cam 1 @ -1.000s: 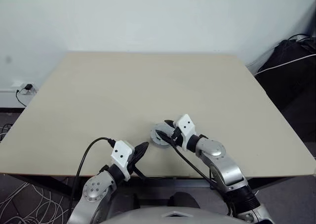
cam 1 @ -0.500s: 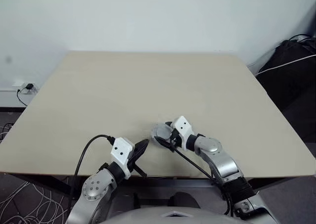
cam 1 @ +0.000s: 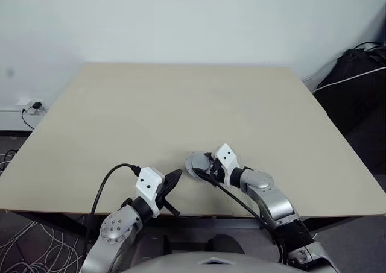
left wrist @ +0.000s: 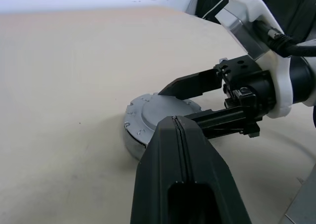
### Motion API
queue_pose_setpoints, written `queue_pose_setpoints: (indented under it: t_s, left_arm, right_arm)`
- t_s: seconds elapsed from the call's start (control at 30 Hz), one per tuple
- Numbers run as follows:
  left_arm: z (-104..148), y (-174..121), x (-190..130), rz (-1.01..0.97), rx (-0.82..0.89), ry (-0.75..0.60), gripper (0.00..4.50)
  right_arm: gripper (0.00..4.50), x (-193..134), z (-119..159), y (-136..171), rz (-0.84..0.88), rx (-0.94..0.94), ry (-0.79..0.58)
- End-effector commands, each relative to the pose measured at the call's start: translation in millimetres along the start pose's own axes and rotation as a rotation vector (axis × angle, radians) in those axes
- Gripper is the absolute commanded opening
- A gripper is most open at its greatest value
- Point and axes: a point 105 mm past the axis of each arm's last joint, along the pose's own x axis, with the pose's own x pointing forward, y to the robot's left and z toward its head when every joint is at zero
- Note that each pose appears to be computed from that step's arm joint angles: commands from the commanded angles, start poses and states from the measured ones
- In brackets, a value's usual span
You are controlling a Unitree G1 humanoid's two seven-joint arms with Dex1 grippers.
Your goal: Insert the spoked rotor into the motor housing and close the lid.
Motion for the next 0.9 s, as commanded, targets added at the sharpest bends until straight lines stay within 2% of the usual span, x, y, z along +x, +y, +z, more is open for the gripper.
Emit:
queue_pose_setpoints:
  t_s: [0.03,0.37,0.9]
  left_arm:
    - [11.0,-1.3,1.8,-0.012,0.011,-0.049,0.00]
    - [4.9,0.9,-0.7,-0.009,0.006,-0.044,0.00]
    - [-20.0,6.2,-5.2,0.003,0.000,-0.034,0.00]
  right_arm:
    - [3.23,-4.1,16.1,-3.3,-0.016,-0.034,-0.041]
    - [3.23,4.1,16.5,-2.1,-0.040,-0.065,-0.007]
    - [3.23,7.8,11.7,0.9,-0.006,-0.103,0.081]
